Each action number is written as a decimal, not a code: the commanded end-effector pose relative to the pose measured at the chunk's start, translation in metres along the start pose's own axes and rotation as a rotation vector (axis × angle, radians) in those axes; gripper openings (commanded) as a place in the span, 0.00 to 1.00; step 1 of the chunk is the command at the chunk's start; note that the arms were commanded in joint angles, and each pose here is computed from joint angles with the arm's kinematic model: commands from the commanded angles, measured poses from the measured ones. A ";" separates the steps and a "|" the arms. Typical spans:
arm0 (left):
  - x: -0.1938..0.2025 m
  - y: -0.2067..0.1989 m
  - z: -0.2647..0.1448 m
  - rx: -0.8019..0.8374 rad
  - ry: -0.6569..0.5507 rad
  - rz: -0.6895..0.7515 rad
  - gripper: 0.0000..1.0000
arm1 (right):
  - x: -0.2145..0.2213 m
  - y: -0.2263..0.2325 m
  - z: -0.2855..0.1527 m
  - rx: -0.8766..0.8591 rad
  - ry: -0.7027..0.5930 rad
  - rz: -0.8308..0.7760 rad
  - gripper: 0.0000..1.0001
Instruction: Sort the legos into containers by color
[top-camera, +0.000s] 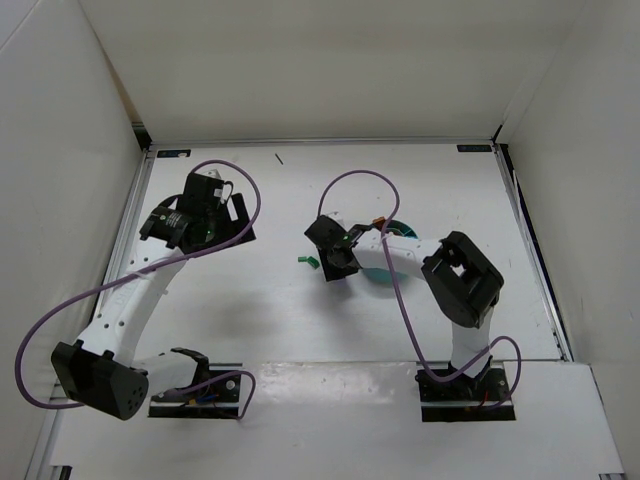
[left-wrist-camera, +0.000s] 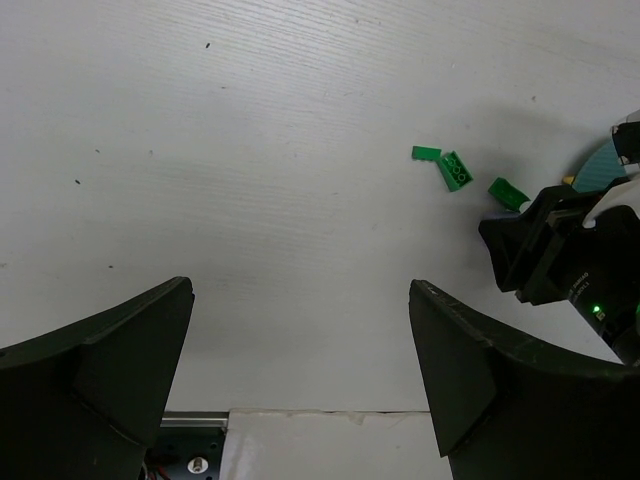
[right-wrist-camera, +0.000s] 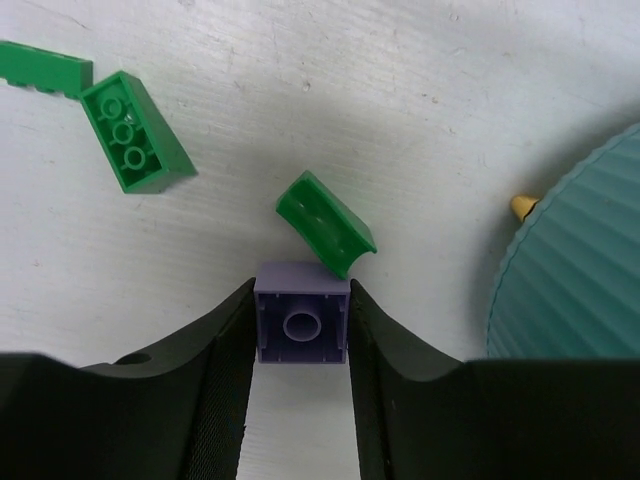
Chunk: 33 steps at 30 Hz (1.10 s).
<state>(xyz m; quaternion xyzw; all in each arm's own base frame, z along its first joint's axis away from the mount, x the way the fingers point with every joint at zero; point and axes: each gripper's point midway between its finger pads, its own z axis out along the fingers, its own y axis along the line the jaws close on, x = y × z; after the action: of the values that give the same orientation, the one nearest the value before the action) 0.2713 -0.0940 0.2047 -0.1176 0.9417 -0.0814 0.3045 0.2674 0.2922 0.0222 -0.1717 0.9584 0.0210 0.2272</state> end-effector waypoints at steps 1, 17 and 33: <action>-0.009 -0.002 -0.012 0.022 -0.043 -0.001 1.00 | -0.005 0.001 0.005 -0.029 -0.013 0.029 0.40; -0.075 -0.025 -0.009 0.074 -0.168 0.054 1.00 | -0.099 -0.015 -0.144 -0.360 -0.384 -0.080 0.22; -0.111 -0.021 0.002 0.133 -0.131 0.062 1.00 | -0.096 -0.090 -0.193 -0.351 -0.295 -0.125 0.25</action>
<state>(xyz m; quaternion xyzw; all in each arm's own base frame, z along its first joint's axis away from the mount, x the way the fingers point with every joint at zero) 0.3591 -0.0789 0.2452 -0.1021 0.9262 -0.1075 0.3467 0.3057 0.2141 0.2421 -0.2315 0.8841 0.1940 0.3566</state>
